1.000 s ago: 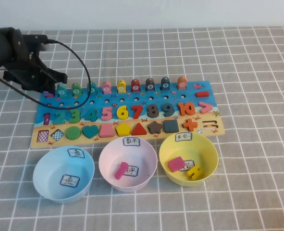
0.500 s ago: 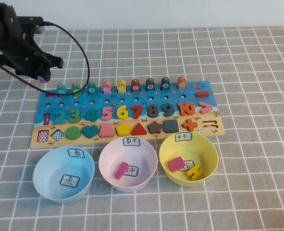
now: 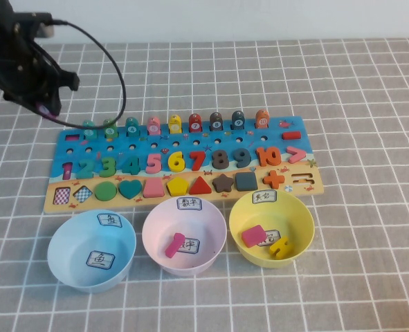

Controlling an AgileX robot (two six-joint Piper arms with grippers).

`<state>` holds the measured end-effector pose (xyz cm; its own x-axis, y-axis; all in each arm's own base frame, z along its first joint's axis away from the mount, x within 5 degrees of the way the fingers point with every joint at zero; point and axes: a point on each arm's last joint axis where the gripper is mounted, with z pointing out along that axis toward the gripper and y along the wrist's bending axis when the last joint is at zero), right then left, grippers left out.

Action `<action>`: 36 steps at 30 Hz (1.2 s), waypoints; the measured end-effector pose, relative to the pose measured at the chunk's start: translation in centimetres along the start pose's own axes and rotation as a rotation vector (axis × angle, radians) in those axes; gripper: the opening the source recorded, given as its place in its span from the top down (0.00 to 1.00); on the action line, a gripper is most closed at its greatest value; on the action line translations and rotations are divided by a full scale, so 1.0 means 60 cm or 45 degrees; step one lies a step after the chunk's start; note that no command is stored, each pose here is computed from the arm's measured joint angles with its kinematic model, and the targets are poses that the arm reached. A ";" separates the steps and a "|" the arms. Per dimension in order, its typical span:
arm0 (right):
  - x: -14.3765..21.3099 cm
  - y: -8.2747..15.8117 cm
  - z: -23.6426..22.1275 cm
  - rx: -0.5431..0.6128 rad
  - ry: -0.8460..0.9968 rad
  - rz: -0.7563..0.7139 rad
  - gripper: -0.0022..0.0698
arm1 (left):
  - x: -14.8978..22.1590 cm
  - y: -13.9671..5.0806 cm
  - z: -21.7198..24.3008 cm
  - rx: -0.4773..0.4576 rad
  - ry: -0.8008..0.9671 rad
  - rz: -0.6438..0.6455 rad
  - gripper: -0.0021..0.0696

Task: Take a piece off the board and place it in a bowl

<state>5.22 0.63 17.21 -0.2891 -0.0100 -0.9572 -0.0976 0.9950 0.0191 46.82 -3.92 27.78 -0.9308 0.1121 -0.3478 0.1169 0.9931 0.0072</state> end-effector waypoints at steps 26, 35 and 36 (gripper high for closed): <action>0.000 0.000 0.000 0.000 0.000 0.000 0.99 | 0.158 -0.019 -0.271 0.047 -0.246 0.002 0.70; 0.000 0.000 0.000 0.000 0.000 0.000 0.99 | 0.289 -0.070 -0.255 0.116 -0.324 0.115 0.70; 0.000 0.000 0.000 0.000 0.000 0.000 0.99 | 0.304 -0.076 -0.246 0.124 -0.322 0.131 0.70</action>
<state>5.22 0.63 17.21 -0.2891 -0.0100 -0.9572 -0.0976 0.9950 0.0191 24.19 -5.87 35.23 -0.7979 0.1879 -0.5728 0.2502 0.9677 -0.0311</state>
